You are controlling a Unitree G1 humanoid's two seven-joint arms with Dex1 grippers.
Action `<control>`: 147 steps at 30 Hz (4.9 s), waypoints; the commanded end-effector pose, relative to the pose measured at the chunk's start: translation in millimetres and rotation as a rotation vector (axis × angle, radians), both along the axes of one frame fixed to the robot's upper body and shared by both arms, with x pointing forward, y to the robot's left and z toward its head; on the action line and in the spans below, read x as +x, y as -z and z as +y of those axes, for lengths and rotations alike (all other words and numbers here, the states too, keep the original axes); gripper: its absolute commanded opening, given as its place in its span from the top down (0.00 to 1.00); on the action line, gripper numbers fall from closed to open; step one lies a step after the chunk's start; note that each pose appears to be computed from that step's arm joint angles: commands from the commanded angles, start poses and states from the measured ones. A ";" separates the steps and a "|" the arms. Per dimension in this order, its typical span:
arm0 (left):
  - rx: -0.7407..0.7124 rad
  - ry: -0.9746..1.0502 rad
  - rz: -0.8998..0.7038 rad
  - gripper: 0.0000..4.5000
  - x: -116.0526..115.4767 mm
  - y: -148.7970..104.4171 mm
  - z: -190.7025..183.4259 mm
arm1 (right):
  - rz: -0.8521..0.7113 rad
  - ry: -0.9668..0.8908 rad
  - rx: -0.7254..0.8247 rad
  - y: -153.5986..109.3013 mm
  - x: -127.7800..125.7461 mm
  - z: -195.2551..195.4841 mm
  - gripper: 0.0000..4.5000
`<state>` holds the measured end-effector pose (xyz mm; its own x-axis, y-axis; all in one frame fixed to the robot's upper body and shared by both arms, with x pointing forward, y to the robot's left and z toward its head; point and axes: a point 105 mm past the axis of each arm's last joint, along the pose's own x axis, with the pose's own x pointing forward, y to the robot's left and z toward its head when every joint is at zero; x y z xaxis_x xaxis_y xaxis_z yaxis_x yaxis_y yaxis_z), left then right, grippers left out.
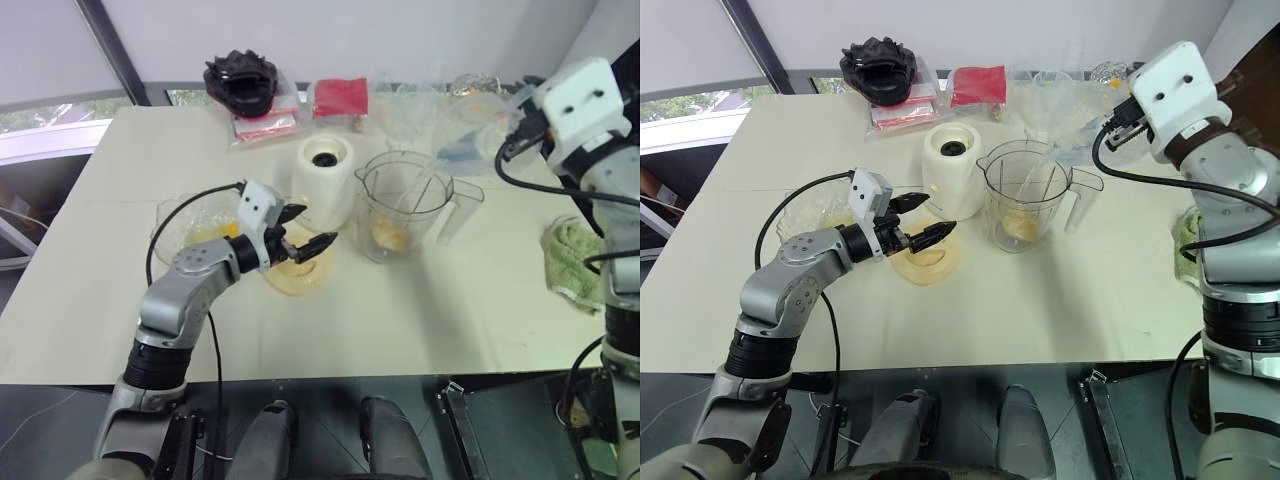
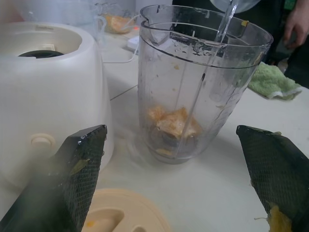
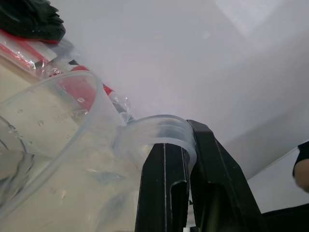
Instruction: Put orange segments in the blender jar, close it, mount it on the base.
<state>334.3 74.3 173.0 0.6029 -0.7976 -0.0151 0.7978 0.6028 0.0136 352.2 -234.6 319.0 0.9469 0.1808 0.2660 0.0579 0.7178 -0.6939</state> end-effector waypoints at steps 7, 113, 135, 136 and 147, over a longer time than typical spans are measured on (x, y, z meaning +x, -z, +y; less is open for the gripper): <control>-0.004 0.008 -0.055 0.00 -1.6 -16.4 2.1 | -0.101 0.069 0.126 -20.3 -13.4 -18.5 0.99; 0.741 0.430 0.027 0.27 69.3 48.8 25.4 | 0.500 -0.171 0.595 97.7 -145.5 49.7 0.33; 0.863 0.406 0.102 0.33 66.4 92.1 12.6 | 0.455 -0.093 0.613 96.0 -143.9 43.7 0.33; 0.866 0.407 0.106 0.39 65.9 93.1 13.5 | 0.455 -0.094 0.613 96.0 -143.8 43.9 0.33; 0.852 0.401 0.141 0.94 66.9 88.1 16.9 | 0.428 -0.072 0.662 102.4 -132.6 45.6 0.33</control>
